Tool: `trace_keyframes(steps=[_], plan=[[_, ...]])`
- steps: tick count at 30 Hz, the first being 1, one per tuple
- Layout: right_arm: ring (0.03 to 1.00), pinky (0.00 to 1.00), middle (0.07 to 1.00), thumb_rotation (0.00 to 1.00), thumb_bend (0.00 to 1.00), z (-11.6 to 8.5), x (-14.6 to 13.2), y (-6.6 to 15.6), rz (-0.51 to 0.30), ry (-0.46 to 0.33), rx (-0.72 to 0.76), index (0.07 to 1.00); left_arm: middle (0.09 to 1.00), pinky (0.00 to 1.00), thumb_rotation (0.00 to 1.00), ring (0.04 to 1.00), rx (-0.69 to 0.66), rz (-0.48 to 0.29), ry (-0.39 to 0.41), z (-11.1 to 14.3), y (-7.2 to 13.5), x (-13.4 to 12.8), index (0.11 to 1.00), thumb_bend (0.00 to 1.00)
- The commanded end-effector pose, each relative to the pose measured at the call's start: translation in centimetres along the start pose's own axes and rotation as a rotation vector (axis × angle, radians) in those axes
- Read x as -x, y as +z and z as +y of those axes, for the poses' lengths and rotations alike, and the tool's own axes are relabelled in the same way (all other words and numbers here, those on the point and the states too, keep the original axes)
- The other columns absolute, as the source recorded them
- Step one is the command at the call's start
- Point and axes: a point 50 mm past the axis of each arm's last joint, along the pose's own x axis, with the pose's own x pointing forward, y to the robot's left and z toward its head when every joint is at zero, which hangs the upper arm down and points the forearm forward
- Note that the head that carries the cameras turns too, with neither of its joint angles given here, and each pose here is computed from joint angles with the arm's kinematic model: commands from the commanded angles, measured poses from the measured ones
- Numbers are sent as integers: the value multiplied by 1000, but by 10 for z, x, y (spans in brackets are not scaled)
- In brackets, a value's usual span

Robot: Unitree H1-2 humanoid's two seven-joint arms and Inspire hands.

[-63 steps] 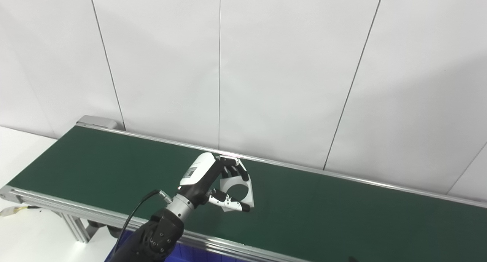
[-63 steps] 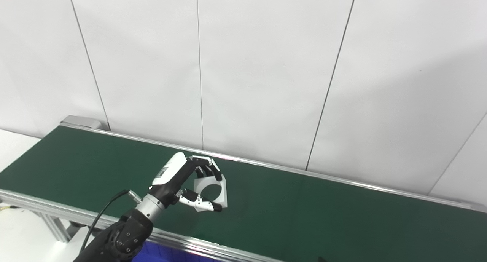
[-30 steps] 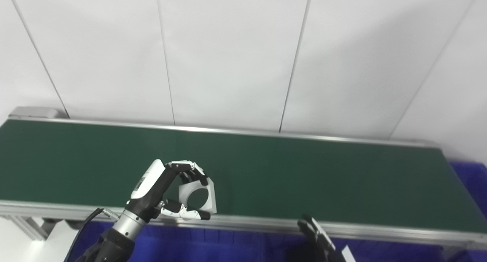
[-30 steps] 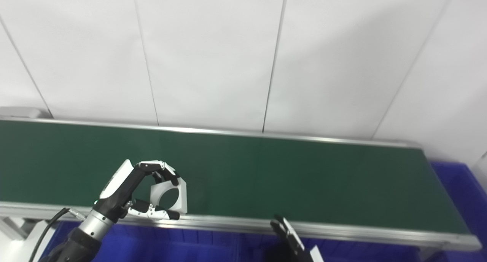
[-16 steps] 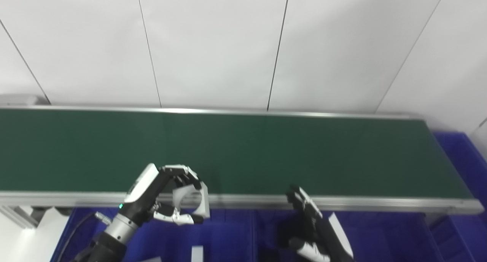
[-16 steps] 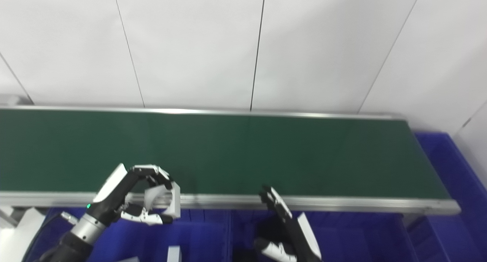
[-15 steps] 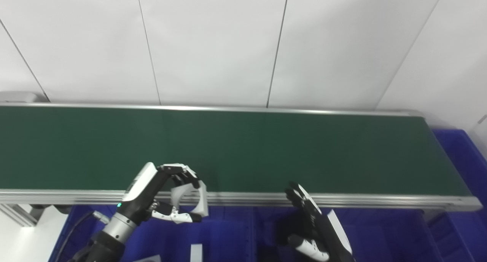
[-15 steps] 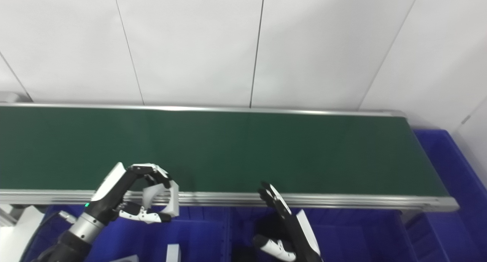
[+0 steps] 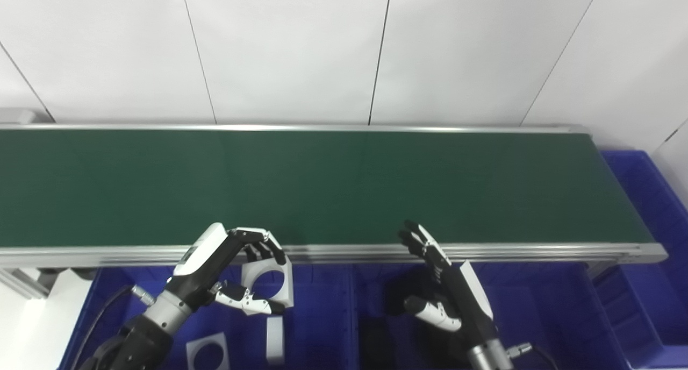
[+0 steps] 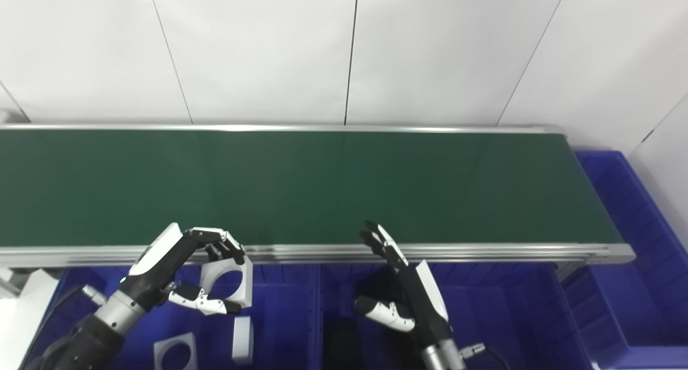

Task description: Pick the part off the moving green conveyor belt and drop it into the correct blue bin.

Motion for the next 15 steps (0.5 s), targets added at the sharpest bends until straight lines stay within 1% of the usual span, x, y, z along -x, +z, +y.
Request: trace_keyframes(steps=[1, 5, 7, 11, 15], plan=[[891, 897, 898, 782, 903, -5, -6, 12, -43, -11, -3, 951, 517, 345, 0, 452, -68, -37, -12, 15, 8, -6, 502, 475], [887, 895, 893, 781, 892, -7, -7, 13, -42, -9, -1, 949, 514, 349, 0, 449, -116, -7, -91, 16, 10, -9, 508, 475], [885, 894, 891, 771, 882, -7, -7, 14, -43, -9, 0, 946, 514, 353, 0, 450, -137, 27, -134, 16, 12, -11, 510, 474], [888, 890, 892, 758, 861, -8, -8, 16, -36, -8, 0, 947, 518, 346, 0, 442, -178, 74, -191, 16, 15, -19, 521, 474], [889, 889, 892, 767, 866, -9, -8, 17, -29, -9, -1, 946, 504, 343, 0, 441, -221, 144, -276, 14, 17, -31, 543, 473]])
